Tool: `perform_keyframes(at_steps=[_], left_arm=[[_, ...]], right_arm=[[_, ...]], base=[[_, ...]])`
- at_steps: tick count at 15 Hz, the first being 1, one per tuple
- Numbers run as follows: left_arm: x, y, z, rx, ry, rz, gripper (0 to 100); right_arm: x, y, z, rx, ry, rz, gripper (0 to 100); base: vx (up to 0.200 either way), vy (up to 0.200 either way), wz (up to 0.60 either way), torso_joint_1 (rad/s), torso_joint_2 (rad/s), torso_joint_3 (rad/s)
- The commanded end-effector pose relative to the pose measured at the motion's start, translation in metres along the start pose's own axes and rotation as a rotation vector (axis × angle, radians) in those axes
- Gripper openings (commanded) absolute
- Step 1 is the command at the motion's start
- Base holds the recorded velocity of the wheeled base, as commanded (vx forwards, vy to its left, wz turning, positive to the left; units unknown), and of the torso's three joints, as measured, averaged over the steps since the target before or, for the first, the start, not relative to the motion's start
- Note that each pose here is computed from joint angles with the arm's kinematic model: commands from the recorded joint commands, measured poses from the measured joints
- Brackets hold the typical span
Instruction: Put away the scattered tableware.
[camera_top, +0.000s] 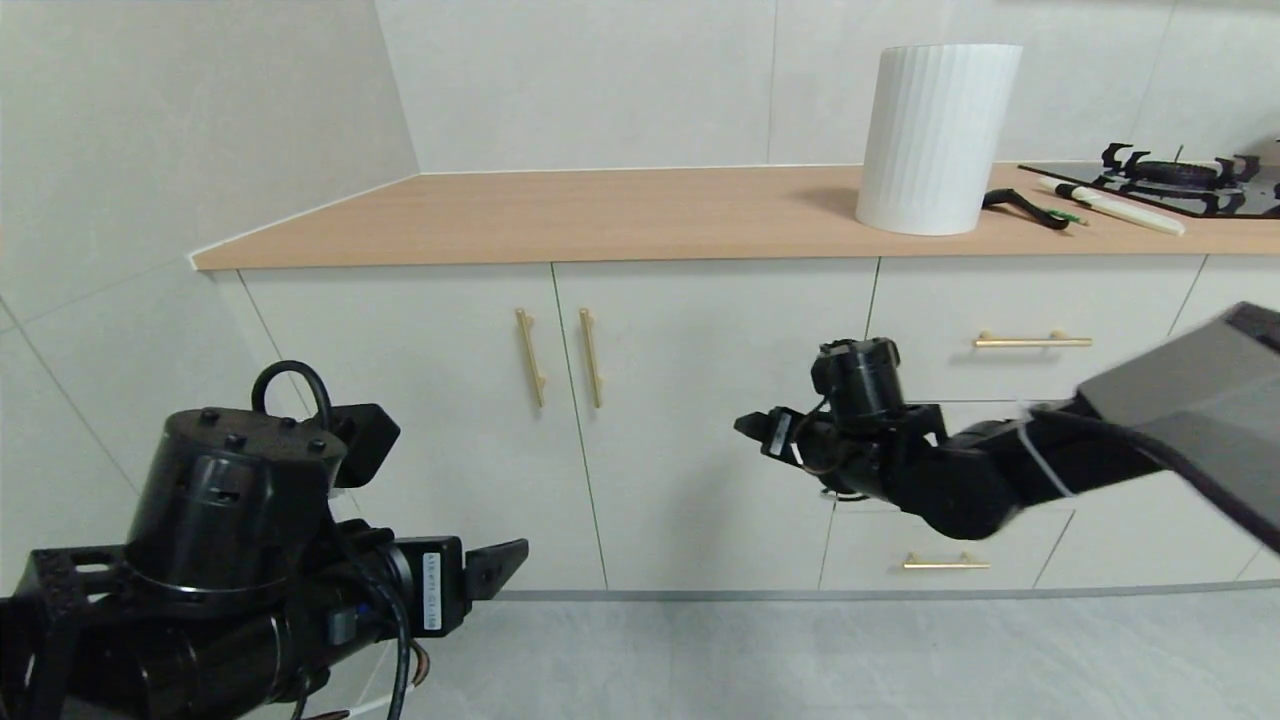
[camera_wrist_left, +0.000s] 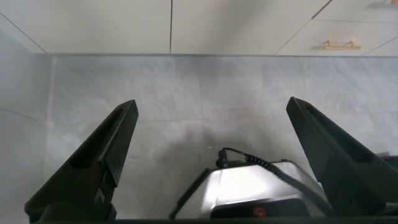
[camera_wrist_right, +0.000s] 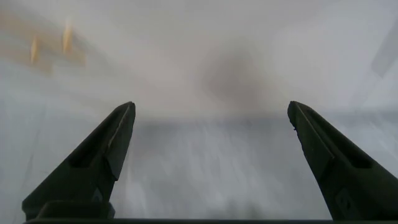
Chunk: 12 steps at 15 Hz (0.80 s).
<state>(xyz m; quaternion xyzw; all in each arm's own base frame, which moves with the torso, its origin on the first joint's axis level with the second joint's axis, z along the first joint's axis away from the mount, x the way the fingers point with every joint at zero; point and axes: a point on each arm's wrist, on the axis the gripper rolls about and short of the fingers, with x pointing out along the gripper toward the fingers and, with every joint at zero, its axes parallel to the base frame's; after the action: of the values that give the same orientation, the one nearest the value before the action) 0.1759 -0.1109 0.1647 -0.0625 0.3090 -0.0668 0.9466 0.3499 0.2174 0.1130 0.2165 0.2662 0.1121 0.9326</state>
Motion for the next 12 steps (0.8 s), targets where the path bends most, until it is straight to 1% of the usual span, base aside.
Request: perform_keyframes(at_steps=[1,3,4,5,6,7,8,9,10,11,12], left_arm=[[-0.026,0.013,-0.007,0.031,-0.060,-0.010,100],[-0.049,0.024,-0.012,0.037,-0.123,-0.035,100],[-0.056,0.027,-0.014,0.035,-0.143,-0.038,100],[-0.073,0.040,-0.028,0.049,-0.184,-0.042,100],[-0.083,0.053,-0.043,0.052,-0.207,-0.037,100],[-0.089,0.063,-0.058,0.056,-0.220,-0.030,100],[-0.102,0.080,-0.083,0.064,-0.278,-0.017,100],[-0.114,0.091,-0.097,0.049,-0.347,0.009,100],[-0.127,0.099,-0.108,0.029,-0.403,0.050,100],[-0.138,0.104,-0.116,0.017,-0.439,0.090,100],[-0.151,0.108,-0.125,0.021,-0.484,0.139,100]], right_arm=[[-0.133,-0.022,-0.008,-0.103,-0.031,0.106,100],[-0.186,-0.052,-0.027,-0.151,-0.091,0.112,100],[-0.202,-0.060,-0.033,-0.168,-0.121,0.107,100],[-0.233,-0.083,-0.045,-0.235,-0.185,0.057,100],[-0.250,-0.098,-0.048,-0.265,-0.237,0.003,100],[-0.264,-0.108,-0.050,-0.279,-0.290,-0.026,100],[-0.295,-0.122,-0.054,-0.292,-0.410,-0.040,100],[-0.314,-0.130,-0.062,-0.315,-0.476,-0.058,100],[-0.333,-0.139,-0.071,-0.356,-0.528,-0.095,100],[-0.347,-0.146,-0.081,-0.389,-0.554,-0.130,100],[-0.360,-0.152,-0.092,-0.400,-0.577,-0.170,100]], base=[[0.000,0.000,0.00,0.000,0.00,0.000],[0.000,0.000,0.00,0.000,0.00,0.000],[0.000,0.000,0.00,0.000,0.00,0.000],[0.000,0.000,0.00,0.000,0.00,0.000],[0.000,0.000,0.00,0.000,0.00,0.000],[0.000,0.000,0.00,0.000,0.00,0.000],[0.000,0.000,0.00,0.000,0.00,0.000],[0.000,0.000,0.00,0.000,0.00,0.000],[0.000,0.000,0.00,0.000,0.00,0.000],[0.000,0.000,0.00,0.000,0.00,0.000],[0.000,0.000,0.00,0.000,0.00,0.000]])
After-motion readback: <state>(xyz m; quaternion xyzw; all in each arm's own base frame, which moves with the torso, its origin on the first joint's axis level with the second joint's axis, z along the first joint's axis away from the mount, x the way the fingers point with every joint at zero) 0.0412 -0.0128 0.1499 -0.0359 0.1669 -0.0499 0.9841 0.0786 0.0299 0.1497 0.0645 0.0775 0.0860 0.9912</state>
